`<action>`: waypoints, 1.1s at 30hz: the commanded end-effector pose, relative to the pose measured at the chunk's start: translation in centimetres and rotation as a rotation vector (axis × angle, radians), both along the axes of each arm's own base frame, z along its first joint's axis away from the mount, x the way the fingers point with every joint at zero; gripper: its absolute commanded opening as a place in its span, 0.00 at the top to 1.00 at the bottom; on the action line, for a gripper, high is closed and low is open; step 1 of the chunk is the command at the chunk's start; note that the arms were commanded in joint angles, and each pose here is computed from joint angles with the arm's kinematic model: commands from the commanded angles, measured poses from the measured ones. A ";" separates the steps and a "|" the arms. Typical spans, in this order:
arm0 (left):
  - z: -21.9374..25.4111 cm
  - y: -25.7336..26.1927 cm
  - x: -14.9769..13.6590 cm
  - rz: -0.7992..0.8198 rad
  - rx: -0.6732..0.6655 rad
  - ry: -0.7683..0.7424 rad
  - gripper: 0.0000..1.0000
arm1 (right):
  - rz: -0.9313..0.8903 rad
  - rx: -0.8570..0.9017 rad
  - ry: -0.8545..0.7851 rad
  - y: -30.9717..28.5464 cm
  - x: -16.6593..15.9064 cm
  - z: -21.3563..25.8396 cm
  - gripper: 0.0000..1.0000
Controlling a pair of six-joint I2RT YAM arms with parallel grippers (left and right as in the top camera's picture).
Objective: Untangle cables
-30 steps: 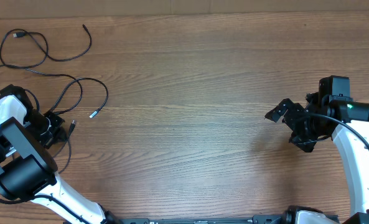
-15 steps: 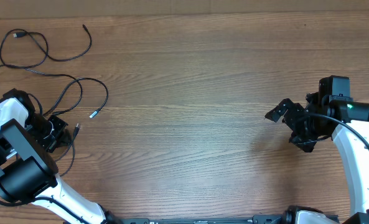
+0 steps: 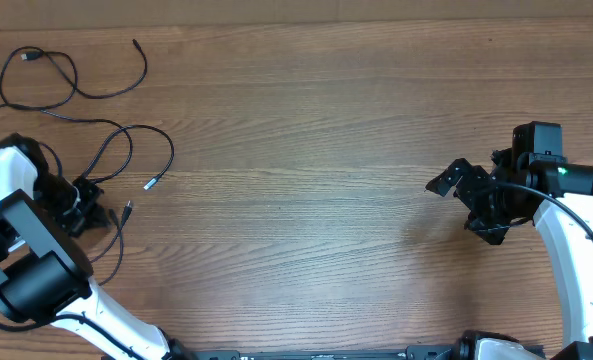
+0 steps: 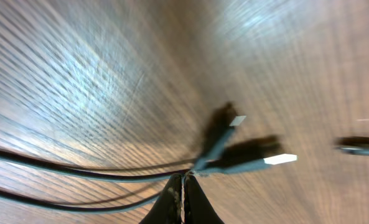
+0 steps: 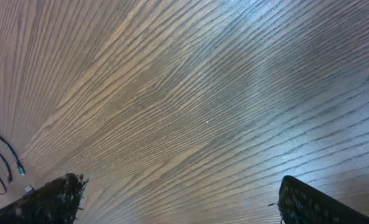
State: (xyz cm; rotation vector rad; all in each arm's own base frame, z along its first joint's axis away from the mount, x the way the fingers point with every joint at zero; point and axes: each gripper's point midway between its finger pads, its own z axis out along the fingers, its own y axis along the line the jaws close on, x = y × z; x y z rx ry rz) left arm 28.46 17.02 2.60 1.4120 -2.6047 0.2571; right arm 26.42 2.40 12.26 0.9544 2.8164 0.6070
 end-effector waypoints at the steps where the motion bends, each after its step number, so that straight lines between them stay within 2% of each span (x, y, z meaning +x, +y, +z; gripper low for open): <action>1: 5.8 0.3 2.5 -0.022 0.058 -0.202 0.96 | 0.003 -0.004 0.000 -0.1 -0.1 -0.1 0.00; 7: 13.8 -2.6 3.9 -0.051 0.044 -0.470 0.96 | 0.003 -0.004 0.000 -0.1 -0.1 -0.1 0.00; 8: 15.1 -3.9 4.2 -0.095 0.020 -0.527 0.94 | 0.003 -0.004 0.000 -0.1 -0.1 -0.1 0.00; 11: 18.5 -9.0 4.8 -0.290 -0.061 -0.670 0.79 | 0.003 -0.004 0.000 -0.1 -0.1 -0.1 0.00; 16: 21.2 -15.8 3.2 -0.479 -0.106 -0.707 0.78 | 0.003 -0.004 0.000 -0.1 -0.1 -0.1 0.00; 20: 23.9 -20.1 0.3 -0.636 -0.112 -0.762 0.73 | 0.002 -0.004 0.000 -0.1 -0.1 -0.1 0.00; 21: 24.4 -20.8 -0.4 -0.656 -0.111 -0.776 0.68 | 0.002 -0.004 0.000 -0.1 -0.1 -0.1 0.00; 22: 25.1 -21.4 -1.1 -0.676 -0.108 -0.792 0.57 | 0.003 -0.004 0.000 -0.1 -0.1 -0.1 0.00; 23: 25.6 -21.9 -1.9 -0.694 -0.107 -0.807 0.19 | 0.002 -0.004 0.000 -0.1 -0.1 -0.1 0.00; 24: 26.0 -22.3 -2.5 -0.706 -0.106 -0.816 0.00 | 0.002 -0.004 0.000 -0.1 -0.1 -0.1 0.00; 33: 28.8 -23.9 -10.2 -0.758 -0.052 -0.883 0.00 | 0.003 -0.004 0.000 -0.1 -0.1 -0.1 0.00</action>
